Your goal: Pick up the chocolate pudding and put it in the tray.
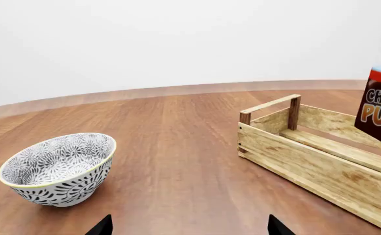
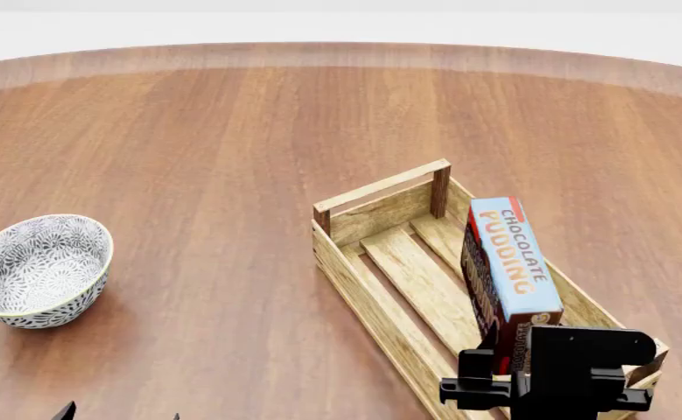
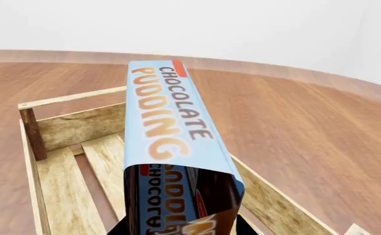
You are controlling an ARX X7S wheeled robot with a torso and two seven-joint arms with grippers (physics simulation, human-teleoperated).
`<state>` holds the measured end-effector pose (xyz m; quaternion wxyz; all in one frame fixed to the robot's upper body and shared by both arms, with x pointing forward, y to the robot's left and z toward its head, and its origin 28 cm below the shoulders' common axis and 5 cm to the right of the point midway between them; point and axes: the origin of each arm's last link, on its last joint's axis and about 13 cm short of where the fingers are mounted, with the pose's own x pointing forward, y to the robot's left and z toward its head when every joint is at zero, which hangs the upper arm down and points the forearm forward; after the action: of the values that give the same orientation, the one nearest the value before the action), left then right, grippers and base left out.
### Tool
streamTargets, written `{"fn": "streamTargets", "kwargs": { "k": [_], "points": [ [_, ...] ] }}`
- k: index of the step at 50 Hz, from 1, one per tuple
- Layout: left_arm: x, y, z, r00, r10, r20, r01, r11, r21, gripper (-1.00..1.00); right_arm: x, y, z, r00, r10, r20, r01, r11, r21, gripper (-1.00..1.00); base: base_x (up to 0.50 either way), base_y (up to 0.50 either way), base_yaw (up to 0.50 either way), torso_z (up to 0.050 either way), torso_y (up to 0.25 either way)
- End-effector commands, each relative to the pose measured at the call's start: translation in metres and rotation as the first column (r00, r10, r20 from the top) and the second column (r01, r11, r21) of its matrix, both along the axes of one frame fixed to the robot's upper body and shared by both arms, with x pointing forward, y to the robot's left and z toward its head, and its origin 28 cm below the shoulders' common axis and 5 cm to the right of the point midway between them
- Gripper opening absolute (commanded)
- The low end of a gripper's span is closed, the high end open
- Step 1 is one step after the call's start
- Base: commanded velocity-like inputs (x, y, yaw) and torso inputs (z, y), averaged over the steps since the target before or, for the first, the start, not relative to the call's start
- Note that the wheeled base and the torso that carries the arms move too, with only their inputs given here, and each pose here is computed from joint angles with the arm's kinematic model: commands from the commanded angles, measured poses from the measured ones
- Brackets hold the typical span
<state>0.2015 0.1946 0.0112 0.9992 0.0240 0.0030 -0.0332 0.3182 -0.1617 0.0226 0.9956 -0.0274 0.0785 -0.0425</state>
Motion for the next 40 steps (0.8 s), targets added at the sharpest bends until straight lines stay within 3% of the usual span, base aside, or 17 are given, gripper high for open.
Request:
{"fn": "streamTargets", "kwargs": {
  "k": [1,12,13,34,40],
  "points": [
    [0.000,-0.001,-0.001,1.000,-0.002,0.000,0.002,1.000,0.003,1.00,0.002,-0.003,-0.003,1.000,-0.010,0.000,0.010,0.999,-0.032,-1.00,0.00,0.00,0.00,0.000,0.000],
    [-0.001,-0.001,-0.001,1.000,-0.003,-0.001,0.003,1.000,0.004,1.00,0.003,-0.002,-0.005,1.000,-0.002,-0.015,0.001,1.000,-0.029,-1.00,0.00,0.00,0.00,0.000,0.000],
    [-0.001,-0.001,-0.001,1.000,-0.003,-0.001,0.003,1.000,0.004,1.00,0.004,-0.002,-0.005,1.000,-0.028,-0.003,0.028,0.999,-0.034,1.00,0.00,0.00,0.00,0.000,0.000],
    [0.000,-0.001,-0.002,1.000,-0.003,-0.003,0.003,1.000,0.003,1.00,0.003,-0.001,-0.006,1.000,-0.012,-0.009,0.012,0.999,-0.041,1.00,0.00,0.00,0.00,0.000,0.000],
    [-0.004,0.002,0.009,1.000,0.006,0.023,-0.006,1.000,-0.009,1.00,-0.003,0.001,-0.002,1.000,-0.001,0.026,0.002,0.999,-0.038,1.00,0.00,0.00,0.00,0.000,0.000]
  ]
}}
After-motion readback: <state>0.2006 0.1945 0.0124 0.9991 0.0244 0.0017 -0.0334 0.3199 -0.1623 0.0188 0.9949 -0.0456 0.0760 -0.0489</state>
